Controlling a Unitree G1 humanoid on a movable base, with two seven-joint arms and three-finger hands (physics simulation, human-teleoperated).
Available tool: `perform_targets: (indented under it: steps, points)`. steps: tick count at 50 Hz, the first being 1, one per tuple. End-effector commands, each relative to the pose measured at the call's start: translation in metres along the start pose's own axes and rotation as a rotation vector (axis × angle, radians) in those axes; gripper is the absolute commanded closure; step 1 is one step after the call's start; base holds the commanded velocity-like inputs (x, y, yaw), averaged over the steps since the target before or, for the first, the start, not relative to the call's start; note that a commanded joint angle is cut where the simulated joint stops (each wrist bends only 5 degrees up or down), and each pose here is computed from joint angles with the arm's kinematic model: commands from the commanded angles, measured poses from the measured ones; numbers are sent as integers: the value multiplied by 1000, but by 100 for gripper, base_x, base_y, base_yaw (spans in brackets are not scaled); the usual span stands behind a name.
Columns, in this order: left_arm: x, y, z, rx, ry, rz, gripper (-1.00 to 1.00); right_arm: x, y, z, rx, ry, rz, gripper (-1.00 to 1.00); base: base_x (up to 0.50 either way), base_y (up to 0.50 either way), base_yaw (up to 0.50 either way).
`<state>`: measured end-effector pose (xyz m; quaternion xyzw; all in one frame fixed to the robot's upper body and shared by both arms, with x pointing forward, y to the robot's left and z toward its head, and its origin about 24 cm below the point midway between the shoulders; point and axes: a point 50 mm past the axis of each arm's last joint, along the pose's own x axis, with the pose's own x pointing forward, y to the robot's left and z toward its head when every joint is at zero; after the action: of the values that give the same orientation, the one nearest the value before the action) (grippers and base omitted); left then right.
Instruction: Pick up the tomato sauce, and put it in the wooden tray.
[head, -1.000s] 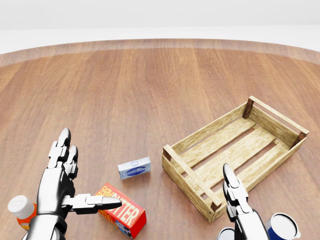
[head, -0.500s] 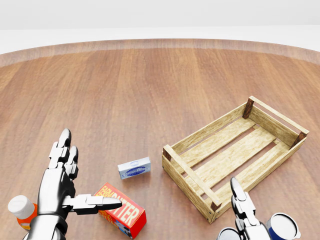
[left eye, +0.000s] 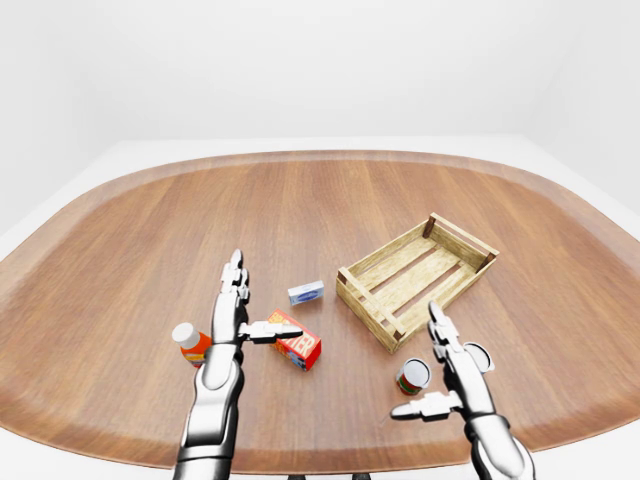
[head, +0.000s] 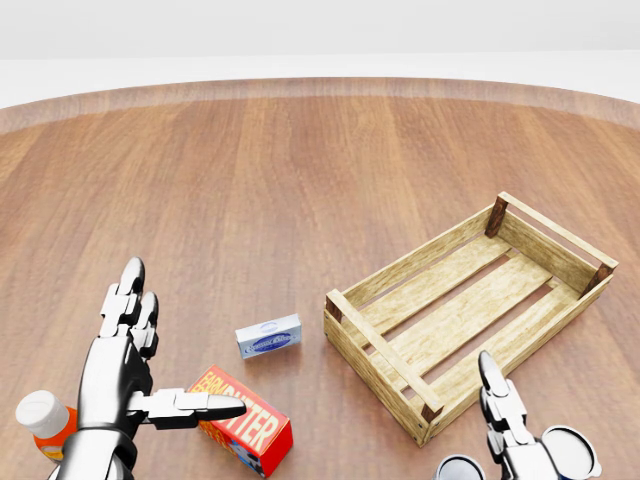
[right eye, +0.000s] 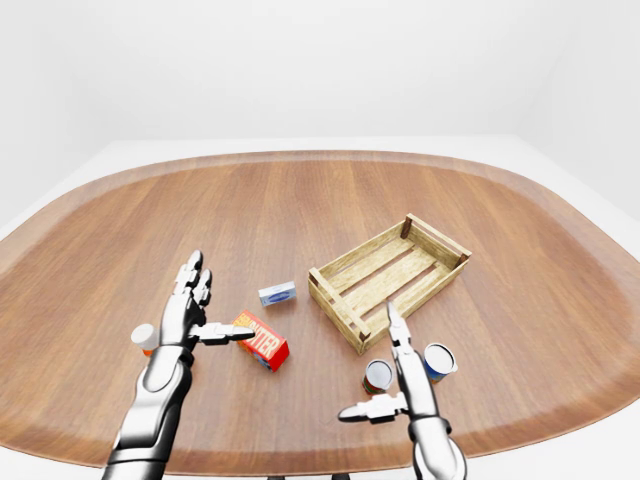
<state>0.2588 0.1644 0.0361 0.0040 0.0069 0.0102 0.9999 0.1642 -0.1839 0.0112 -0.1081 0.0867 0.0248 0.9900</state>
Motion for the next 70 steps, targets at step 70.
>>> perform_targets:
  steps: [70]
  points:
    - [-1,-1,-1,2,0,-1,-100,16,-7,-82,18,332,-55,-100,0,0,0]
